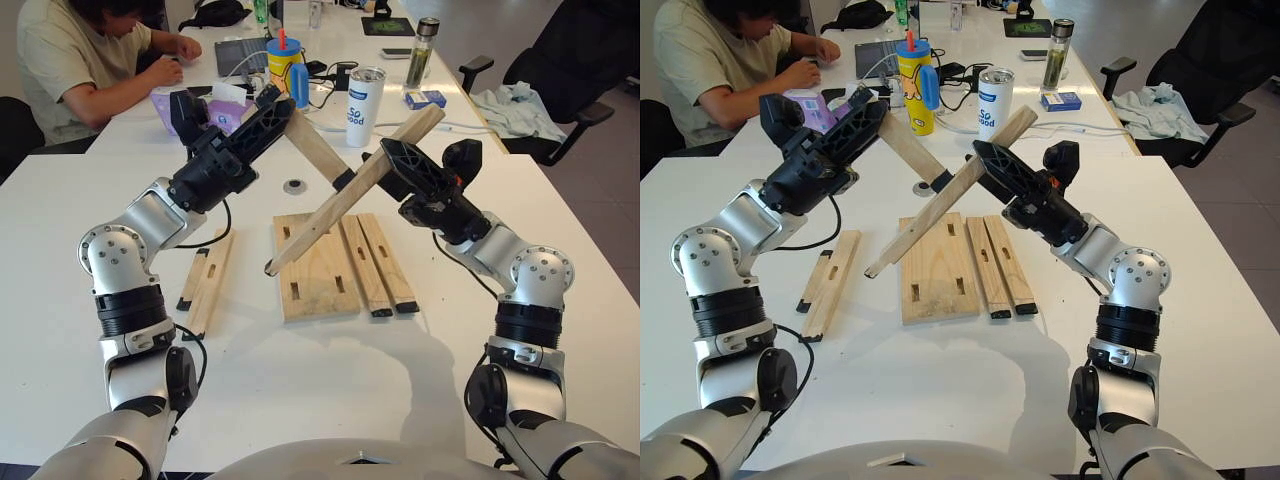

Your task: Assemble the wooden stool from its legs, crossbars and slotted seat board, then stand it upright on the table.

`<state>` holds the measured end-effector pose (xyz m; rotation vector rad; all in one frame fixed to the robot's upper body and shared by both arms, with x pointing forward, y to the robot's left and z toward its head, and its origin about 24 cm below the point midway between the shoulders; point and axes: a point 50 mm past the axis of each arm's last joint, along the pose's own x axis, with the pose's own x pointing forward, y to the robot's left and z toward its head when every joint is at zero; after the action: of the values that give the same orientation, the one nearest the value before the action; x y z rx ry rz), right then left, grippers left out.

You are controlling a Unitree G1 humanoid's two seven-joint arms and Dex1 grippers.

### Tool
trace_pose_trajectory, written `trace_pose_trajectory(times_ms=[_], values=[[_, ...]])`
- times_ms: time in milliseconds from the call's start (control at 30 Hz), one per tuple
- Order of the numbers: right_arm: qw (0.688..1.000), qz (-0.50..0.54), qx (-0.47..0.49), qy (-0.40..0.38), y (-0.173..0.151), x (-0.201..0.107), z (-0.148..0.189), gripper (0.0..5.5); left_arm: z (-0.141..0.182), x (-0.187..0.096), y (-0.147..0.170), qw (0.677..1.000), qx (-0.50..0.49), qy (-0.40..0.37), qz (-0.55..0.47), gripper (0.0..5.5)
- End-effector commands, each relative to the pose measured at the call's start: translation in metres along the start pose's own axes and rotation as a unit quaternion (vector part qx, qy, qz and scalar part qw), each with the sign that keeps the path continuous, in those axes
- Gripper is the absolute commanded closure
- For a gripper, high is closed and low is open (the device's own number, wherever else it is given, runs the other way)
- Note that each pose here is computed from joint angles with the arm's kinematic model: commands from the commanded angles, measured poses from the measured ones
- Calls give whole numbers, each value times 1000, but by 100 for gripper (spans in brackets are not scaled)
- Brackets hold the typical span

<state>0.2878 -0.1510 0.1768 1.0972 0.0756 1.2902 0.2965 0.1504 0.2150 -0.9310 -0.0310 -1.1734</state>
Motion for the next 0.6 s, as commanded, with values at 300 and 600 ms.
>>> trace_pose_trajectory(times_ms=[300,600], values=[[999,34,-15,-2,8,2,2,338,9,4,-2,999,46,-19,0,509],[999,30,-13,-2,7,1,2,342,17,5,-6,998,23,-52,-20,372]])
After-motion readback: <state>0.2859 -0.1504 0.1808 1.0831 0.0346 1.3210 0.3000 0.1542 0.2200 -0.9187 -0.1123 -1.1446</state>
